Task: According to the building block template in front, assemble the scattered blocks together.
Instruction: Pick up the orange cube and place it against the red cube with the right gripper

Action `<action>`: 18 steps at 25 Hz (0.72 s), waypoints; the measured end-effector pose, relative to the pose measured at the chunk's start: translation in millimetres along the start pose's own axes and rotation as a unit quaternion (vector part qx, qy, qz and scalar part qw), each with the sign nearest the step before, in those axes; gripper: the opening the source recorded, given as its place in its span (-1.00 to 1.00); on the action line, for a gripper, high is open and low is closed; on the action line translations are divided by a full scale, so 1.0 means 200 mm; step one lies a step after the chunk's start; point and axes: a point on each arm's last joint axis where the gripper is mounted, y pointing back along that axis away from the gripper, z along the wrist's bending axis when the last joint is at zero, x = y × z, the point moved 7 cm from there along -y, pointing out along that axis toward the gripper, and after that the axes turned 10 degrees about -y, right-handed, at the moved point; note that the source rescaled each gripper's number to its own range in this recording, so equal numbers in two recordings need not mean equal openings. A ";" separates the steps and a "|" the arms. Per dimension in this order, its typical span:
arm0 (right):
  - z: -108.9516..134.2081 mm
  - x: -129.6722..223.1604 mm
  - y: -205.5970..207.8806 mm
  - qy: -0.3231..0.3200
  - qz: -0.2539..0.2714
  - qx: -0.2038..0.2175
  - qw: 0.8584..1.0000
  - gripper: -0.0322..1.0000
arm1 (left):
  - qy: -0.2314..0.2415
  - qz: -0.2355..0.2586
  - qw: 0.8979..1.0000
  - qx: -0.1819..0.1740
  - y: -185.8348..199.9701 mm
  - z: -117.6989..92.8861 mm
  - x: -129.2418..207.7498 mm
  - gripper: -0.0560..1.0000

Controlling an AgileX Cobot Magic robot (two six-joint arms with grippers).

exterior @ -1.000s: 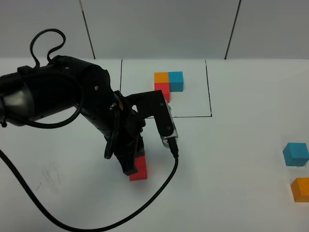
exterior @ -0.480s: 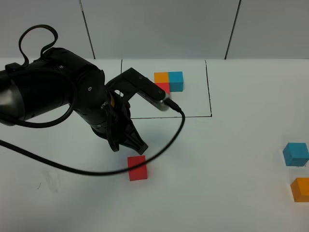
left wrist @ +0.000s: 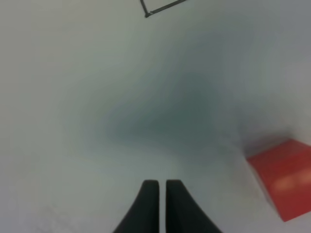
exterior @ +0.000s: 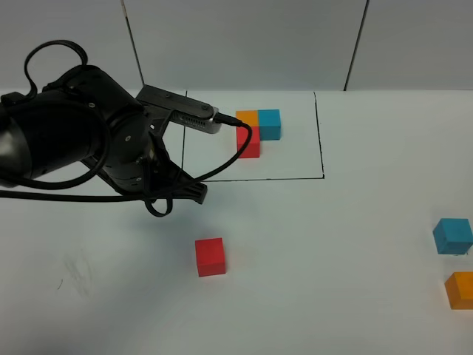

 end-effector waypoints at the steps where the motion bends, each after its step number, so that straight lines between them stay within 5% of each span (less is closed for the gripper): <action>1: 0.00 0.00 0.00 0.000 0.000 0.000 1.000 -0.94 | 0.003 0.002 1.000 -0.003 0.00 0.03 0.00 -0.89; 18: 0.00 0.00 0.00 0.000 0.000 0.000 1.000 -0.94 | 0.083 0.052 0.994 -0.057 0.17 0.59 0.25 -0.89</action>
